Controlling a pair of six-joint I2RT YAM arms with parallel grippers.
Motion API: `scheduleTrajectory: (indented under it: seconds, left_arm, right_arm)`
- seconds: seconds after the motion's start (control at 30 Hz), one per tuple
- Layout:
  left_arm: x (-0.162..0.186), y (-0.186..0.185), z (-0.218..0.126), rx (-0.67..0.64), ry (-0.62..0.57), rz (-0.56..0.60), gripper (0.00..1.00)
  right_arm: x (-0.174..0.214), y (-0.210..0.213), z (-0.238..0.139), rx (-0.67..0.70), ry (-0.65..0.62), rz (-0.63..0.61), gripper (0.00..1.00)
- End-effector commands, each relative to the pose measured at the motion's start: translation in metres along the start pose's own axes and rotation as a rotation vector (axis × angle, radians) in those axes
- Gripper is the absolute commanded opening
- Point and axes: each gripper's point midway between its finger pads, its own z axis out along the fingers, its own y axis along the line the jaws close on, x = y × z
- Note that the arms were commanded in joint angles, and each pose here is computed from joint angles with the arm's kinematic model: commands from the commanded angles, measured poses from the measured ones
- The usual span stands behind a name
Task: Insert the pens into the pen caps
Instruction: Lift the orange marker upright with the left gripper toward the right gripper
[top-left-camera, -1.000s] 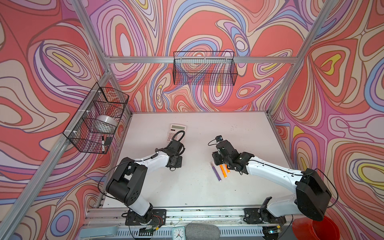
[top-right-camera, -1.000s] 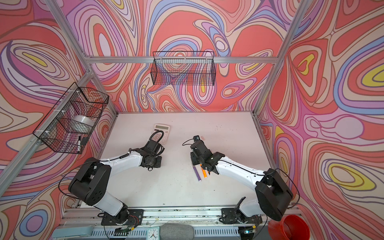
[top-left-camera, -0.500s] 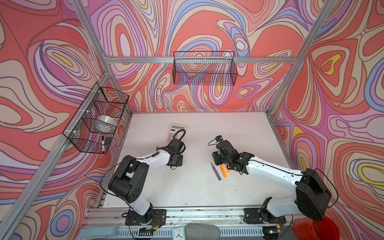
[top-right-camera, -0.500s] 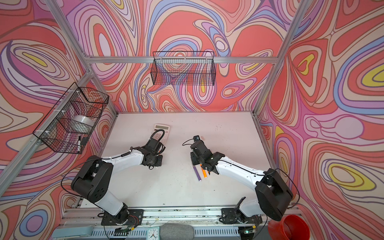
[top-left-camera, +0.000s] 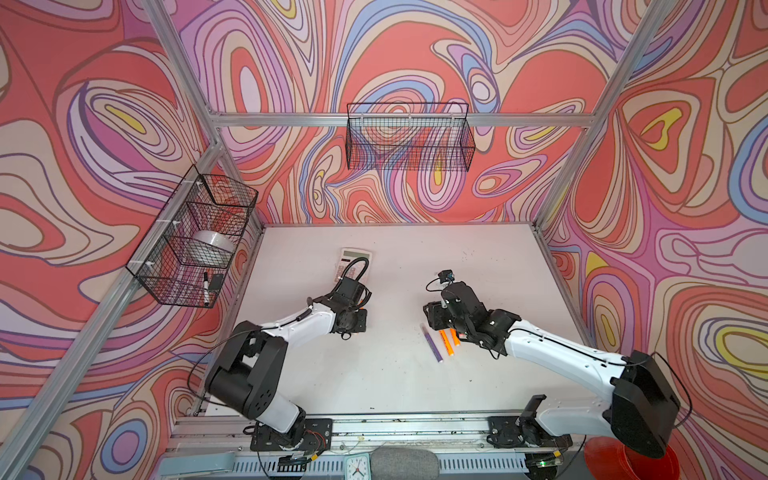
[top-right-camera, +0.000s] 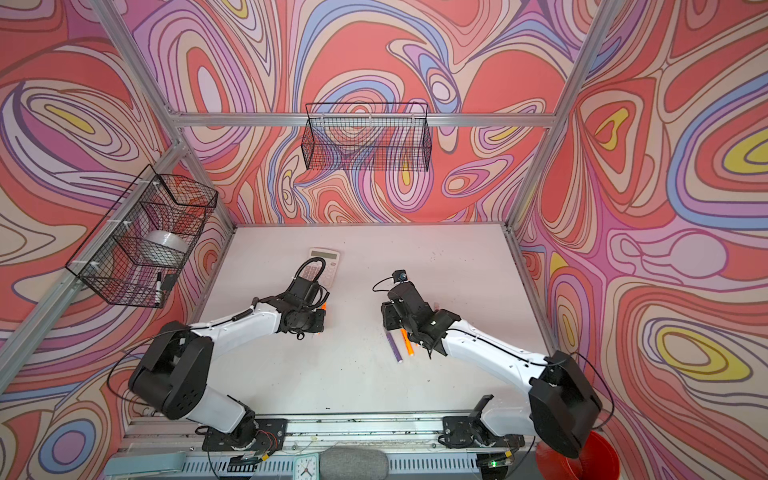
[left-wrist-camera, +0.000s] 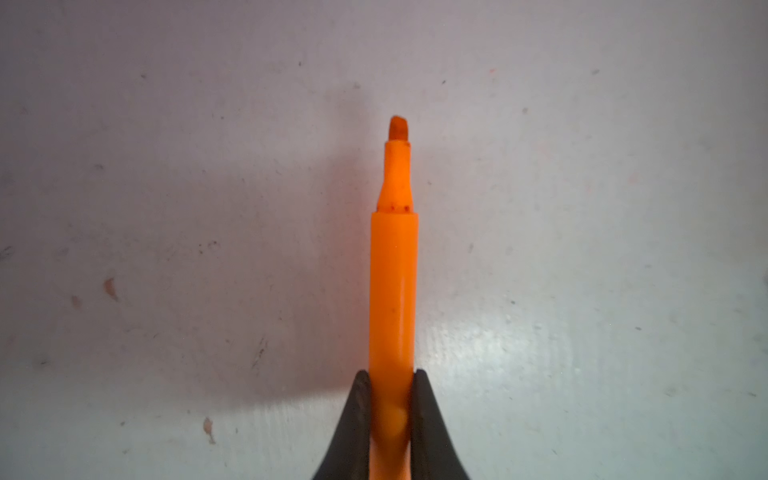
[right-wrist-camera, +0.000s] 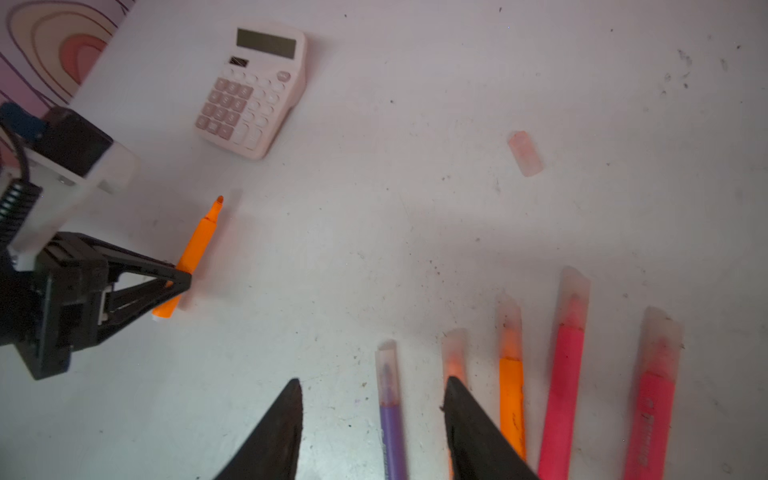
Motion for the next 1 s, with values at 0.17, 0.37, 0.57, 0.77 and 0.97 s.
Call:
scheduleTrajectory:
  seconds: [0.17,0.37,0.57,0.77,0.97]
  left_arm:
    - [-0.095,-0.077,-0.116,0.457,-0.531,-0.023,0.0]
    - [-0.064,-0.088,-0.109,0.589,-0.709,0.203,0.0]
    - [-0.055,-0.115,-0.121,0.731,-0.692,0.282,0.0]
    - [-0.046,-0.13,-0.125,0.798,-0.68,0.33,0.0]
    - [-0.04,-0.139,-0.129,0.831,-0.668,0.364,0.0]
  right_arm:
    - [-0.084,0.044,-0.041,-0.277,-0.361,0.211,0.58]
    - [-0.06,0.059,-0.039,-0.432,-0.382,0.119,0.58]
    - [-0.053,0.089,-0.051,-0.629,-0.385,0.053,0.57]
    - [-0.044,0.096,-0.036,-0.652,-0.325,0.06,0.56]
    - [-0.043,0.103,-0.031,-0.674,-0.293,0.052,0.49]
